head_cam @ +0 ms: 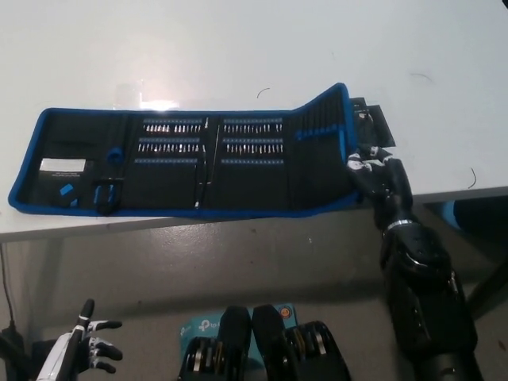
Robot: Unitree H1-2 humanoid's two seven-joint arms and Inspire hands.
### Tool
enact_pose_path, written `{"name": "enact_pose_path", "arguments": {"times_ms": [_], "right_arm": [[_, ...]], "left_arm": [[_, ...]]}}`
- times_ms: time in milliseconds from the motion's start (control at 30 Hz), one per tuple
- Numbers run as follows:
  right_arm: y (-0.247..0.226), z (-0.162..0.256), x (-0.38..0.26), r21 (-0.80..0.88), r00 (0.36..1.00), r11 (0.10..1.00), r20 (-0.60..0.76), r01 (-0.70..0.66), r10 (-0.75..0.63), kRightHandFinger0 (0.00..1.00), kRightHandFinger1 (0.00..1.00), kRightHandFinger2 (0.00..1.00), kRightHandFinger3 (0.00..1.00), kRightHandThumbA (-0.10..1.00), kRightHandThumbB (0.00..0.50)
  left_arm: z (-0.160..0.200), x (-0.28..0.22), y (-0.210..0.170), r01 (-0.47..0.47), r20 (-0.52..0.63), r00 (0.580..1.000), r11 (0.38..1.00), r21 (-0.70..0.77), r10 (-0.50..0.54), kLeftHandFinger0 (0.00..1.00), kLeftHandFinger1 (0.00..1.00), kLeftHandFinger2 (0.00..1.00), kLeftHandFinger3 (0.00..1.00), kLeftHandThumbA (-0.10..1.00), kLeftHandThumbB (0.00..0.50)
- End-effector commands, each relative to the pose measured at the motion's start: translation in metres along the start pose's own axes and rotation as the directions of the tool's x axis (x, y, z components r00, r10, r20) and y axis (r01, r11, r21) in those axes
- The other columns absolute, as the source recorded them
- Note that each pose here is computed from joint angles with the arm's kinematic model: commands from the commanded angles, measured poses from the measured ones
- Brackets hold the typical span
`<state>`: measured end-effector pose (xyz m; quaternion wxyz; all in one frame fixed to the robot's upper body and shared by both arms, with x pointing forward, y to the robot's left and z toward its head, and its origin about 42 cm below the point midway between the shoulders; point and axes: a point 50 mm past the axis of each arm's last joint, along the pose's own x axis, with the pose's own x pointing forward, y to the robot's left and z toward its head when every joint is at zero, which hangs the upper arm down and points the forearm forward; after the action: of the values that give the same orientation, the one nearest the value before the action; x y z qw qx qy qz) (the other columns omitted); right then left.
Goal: The robot uses its right hand to lift an edge of the toolkit kept in middle of the desk and make one fold in it
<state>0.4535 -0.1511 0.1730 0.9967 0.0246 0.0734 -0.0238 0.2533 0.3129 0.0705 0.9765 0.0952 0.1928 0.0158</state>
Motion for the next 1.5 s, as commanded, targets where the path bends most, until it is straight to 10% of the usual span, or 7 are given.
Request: {"name": "enact_pose_path", "arguments": {"times_ms": [0,900,1200,1233,1267,1300,1467], "right_arm": [[0.033,0.060,0.013,-0.315,0.984,0.948,0.143,-0.056,0.106,0.00,0.00,0.14,0.21,-0.10,0.044],[0.126,-0.003,0.004,-0.992,0.911,-0.020,-0.120,-0.122,0.395,0.00,0.01,0.13,0.50,-0.10,0.211],[0.120,-0.056,-0.004,-0.967,0.900,-0.168,-0.241,-0.192,0.362,0.00,0.10,0.30,1.00,0.04,0.161],[0.120,-0.060,-0.005,-0.962,0.900,-0.171,-0.262,-0.213,0.349,0.04,0.16,0.37,1.00,0.12,0.148],[0.122,-0.061,-0.006,-0.956,0.901,-0.188,-0.278,-0.226,0.333,0.65,0.87,1.00,1.00,0.28,0.146],[0.122,-0.061,-0.007,-0.955,0.900,-0.185,-0.282,-0.231,0.331,1.00,1.00,1.00,1.00,0.33,0.192],[0.130,-0.045,-0.012,-0.958,0.896,-0.063,-0.283,-0.279,0.341,1.00,1.00,1.00,1.00,0.50,0.342]], "left_arm": [[0.013,0.002,0.008,0.015,0.033,0.999,1.000,0.027,-0.015,0.40,0.43,0.33,0.59,1.00,0.500],[0.035,0.014,0.005,0.059,0.065,0.996,0.996,0.073,-0.064,0.49,0.48,0.39,0.65,1.00,0.500],[0.037,0.017,0.005,0.064,0.072,0.995,0.994,0.092,-0.071,0.46,0.46,0.39,0.62,1.00,0.498],[0.036,0.017,0.005,0.065,0.067,0.995,0.994,0.086,-0.071,0.46,0.46,0.39,0.62,1.00,0.500],[0.036,0.017,0.005,0.069,0.072,0.995,0.994,0.085,-0.075,0.45,0.45,0.38,0.61,1.00,0.498],[0.035,0.016,0.004,0.069,0.073,0.995,0.994,0.085,-0.075,0.45,0.45,0.38,0.61,1.00,0.500],[0.032,0.014,0.005,0.062,0.060,0.996,0.995,0.080,-0.067,0.48,0.47,0.38,0.62,1.00,0.500]]}}
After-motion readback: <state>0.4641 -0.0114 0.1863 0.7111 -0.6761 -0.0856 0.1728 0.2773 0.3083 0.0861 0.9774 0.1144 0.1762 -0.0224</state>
